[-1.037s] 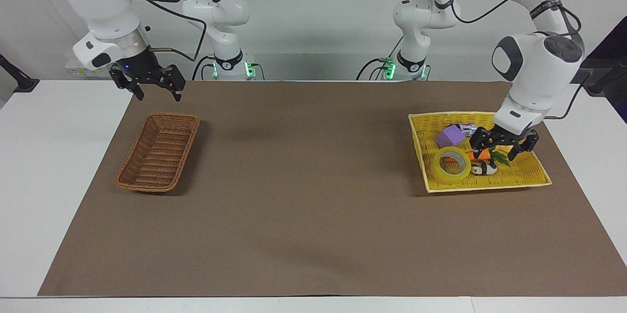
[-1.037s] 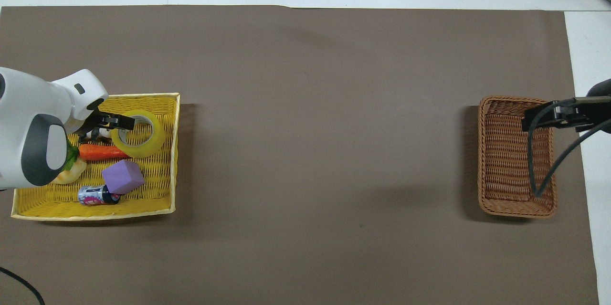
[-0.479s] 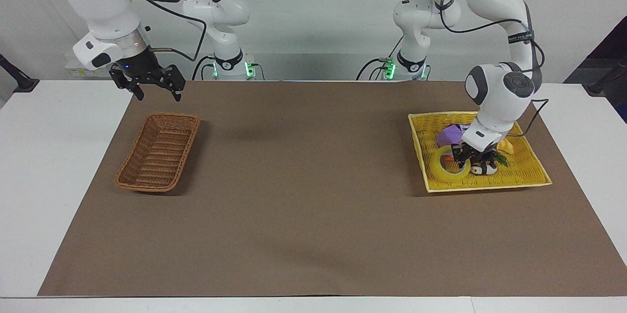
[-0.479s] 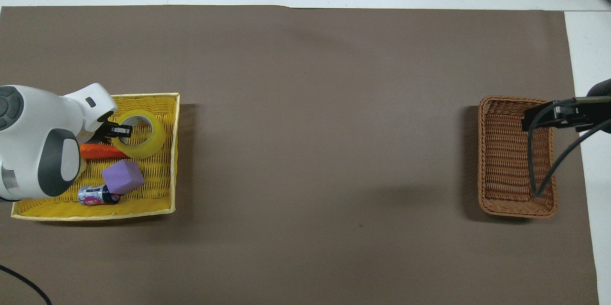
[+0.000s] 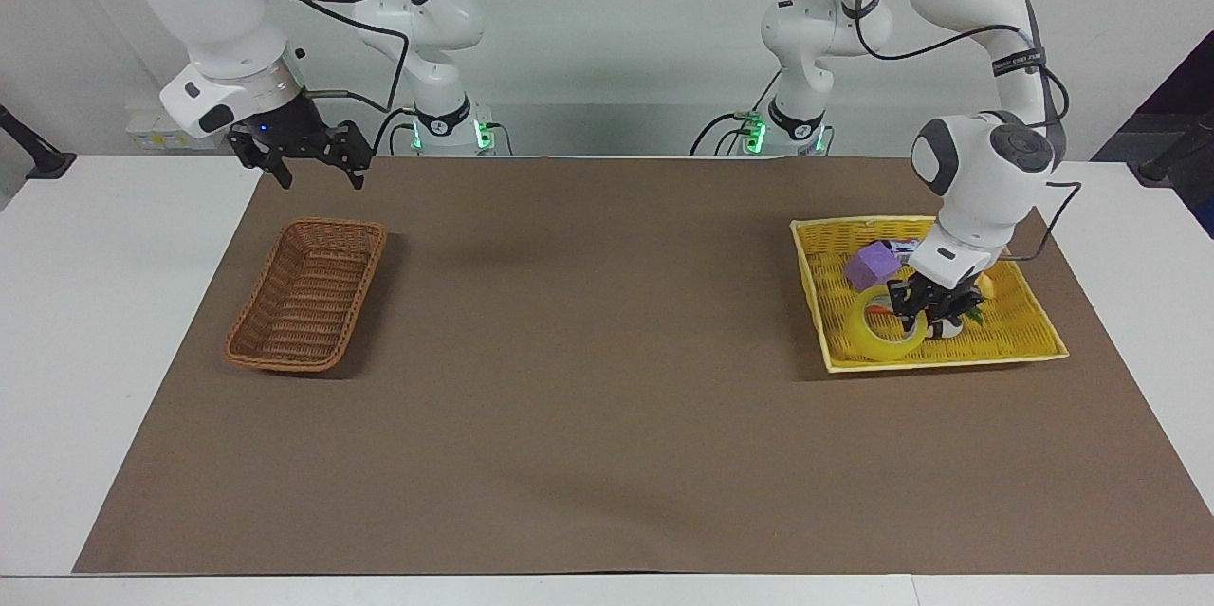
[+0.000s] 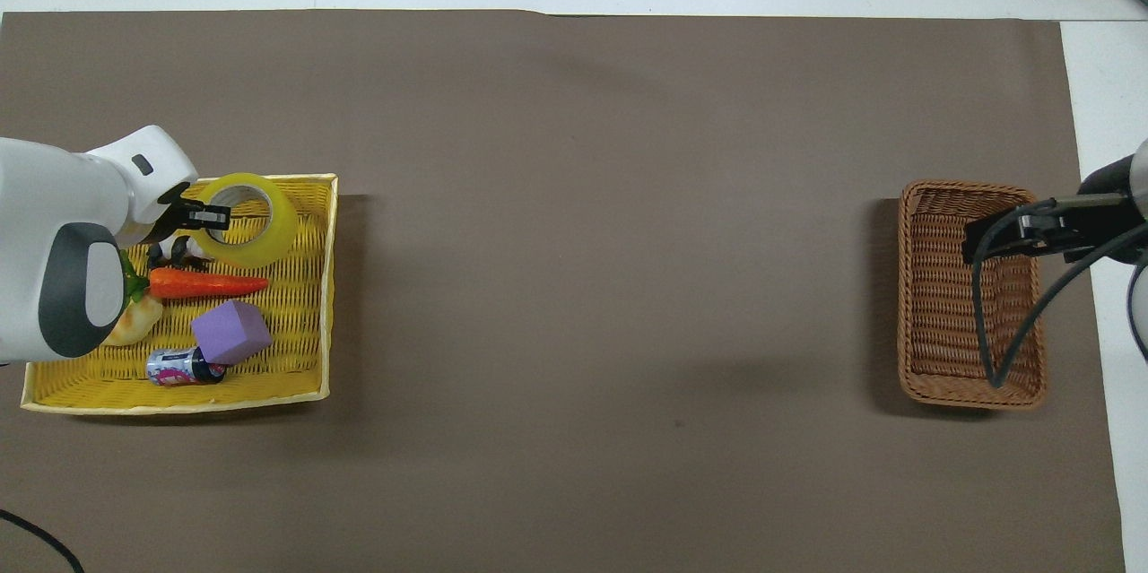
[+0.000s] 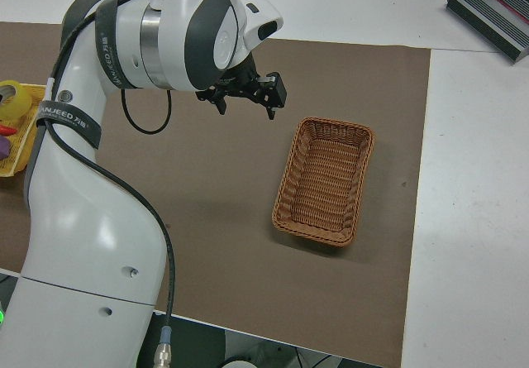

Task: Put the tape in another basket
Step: 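Lift the tape with the left gripper while the right gripper reaches toward it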

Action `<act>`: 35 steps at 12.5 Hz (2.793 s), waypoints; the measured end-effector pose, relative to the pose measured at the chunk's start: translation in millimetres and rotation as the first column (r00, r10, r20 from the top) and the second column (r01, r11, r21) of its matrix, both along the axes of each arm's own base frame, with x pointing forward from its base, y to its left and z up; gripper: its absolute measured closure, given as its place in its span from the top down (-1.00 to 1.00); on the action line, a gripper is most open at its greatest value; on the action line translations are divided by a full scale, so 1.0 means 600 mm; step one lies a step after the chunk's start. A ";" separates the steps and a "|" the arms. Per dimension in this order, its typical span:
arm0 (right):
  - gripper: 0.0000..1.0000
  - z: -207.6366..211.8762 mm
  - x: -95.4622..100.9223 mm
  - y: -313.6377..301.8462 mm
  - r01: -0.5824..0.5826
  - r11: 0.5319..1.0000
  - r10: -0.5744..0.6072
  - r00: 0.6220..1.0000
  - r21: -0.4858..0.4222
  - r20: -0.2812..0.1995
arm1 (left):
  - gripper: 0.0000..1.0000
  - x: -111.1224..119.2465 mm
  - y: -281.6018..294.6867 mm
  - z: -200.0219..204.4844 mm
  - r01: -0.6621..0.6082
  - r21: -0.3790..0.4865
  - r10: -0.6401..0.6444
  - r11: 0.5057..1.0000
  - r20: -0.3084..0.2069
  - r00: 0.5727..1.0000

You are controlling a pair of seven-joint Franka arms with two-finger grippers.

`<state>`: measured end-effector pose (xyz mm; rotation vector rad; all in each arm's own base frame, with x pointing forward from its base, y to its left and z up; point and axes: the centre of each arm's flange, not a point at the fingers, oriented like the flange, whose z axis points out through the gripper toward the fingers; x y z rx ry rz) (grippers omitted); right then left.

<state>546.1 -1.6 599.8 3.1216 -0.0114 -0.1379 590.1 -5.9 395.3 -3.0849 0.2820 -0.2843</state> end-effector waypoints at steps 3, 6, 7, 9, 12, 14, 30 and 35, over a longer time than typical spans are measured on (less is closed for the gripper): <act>1.00 0.000 -0.001 -0.003 0.003 1.000 -0.003 1.000 0.000 -0.005 | -0.54 -0.009 -0.012 0.059 0.012 -0.006 -0.012 1.000 0.045 0.999; 1.00 0.000 -0.001 -0.006 0.007 1.000 -0.007 1.000 0.000 -0.004 | -0.54 -0.021 -0.079 0.078 0.012 -0.106 -0.008 0.994 0.041 0.999; 1.00 0.000 -0.001 -0.007 0.007 1.000 -0.007 1.000 -0.002 -0.003 | -0.54 -0.025 -0.109 0.077 -0.001 -0.143 0.006 0.990 0.034 0.999; 1.00 0.001 0.000 -0.007 0.007 1.000 -0.007 1.000 -0.002 0.001 | -0.54 -0.035 -0.172 0.077 -0.040 -0.179 0.044 0.983 0.018 0.999; 1.00 -0.006 -0.001 0.008 -0.044 0.998 0.044 0.999 0.049 -0.009 | -0.54 -0.055 -0.257 0.078 -0.068 -0.233 0.068 0.970 -0.009 0.998; 1.00 -0.041 -0.004 0.022 -0.081 0.984 0.088 0.995 0.156 -0.039 | -0.54 -0.071 -0.307 0.077 -0.082 -0.311 0.072 0.947 -0.043 0.996; 1.00 -0.335 0.002 0.316 0.141 0.694 -0.020 0.984 0.706 -0.177 | -0.54 -0.174 -0.506 0.043 -0.168 -0.400 0.127 0.901 -0.129 0.984; 1.00 -0.381 0.010 0.363 0.258 0.633 -0.130 0.965 0.730 -0.228 | -0.54 -0.181 -0.511 0.035 -0.173 -0.394 0.127 0.903 -0.140 0.982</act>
